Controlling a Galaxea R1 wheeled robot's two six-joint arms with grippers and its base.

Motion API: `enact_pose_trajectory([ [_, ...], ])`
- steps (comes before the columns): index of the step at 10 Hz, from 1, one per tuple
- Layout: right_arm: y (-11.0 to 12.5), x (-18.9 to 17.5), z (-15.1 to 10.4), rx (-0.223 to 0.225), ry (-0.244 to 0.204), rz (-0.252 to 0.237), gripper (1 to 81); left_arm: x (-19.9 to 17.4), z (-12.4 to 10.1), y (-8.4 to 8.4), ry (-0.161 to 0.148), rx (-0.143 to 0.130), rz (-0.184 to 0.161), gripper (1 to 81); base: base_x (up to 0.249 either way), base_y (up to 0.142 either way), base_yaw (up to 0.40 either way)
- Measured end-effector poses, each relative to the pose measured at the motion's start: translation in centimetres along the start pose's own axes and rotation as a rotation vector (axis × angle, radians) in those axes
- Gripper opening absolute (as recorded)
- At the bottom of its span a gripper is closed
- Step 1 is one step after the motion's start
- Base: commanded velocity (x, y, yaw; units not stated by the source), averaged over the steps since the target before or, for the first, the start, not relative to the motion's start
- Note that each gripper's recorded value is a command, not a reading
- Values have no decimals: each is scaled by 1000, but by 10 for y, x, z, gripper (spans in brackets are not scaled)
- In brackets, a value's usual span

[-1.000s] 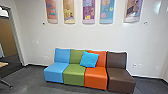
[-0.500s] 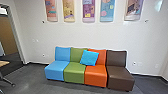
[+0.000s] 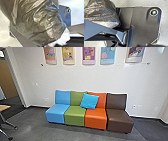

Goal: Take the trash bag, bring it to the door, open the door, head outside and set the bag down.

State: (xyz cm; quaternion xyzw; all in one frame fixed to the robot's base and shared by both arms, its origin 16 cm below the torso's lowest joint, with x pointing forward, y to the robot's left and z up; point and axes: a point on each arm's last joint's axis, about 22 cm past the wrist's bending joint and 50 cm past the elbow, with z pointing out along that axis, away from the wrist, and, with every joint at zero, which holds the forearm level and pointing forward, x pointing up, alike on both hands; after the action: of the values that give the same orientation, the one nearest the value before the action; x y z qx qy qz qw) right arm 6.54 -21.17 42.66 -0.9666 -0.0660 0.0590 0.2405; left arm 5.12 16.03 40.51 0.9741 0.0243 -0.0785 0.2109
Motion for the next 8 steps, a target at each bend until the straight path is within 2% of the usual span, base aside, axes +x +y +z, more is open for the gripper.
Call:
enact_pose_trajectory([
  [4,-11,-40,0,-6,-43,25,811,-43,-8,-1,-39,6,-7,10,0,0,0],
  [6,-12,-61,-1,-12,-65,37,811,-64,-10,-6,-59,25,-20,10,0,0,0],
  [8,-26,-79,3,2,-85,43,811,-81,-9,-7,-75,41,-30,10,0,0,0],
])
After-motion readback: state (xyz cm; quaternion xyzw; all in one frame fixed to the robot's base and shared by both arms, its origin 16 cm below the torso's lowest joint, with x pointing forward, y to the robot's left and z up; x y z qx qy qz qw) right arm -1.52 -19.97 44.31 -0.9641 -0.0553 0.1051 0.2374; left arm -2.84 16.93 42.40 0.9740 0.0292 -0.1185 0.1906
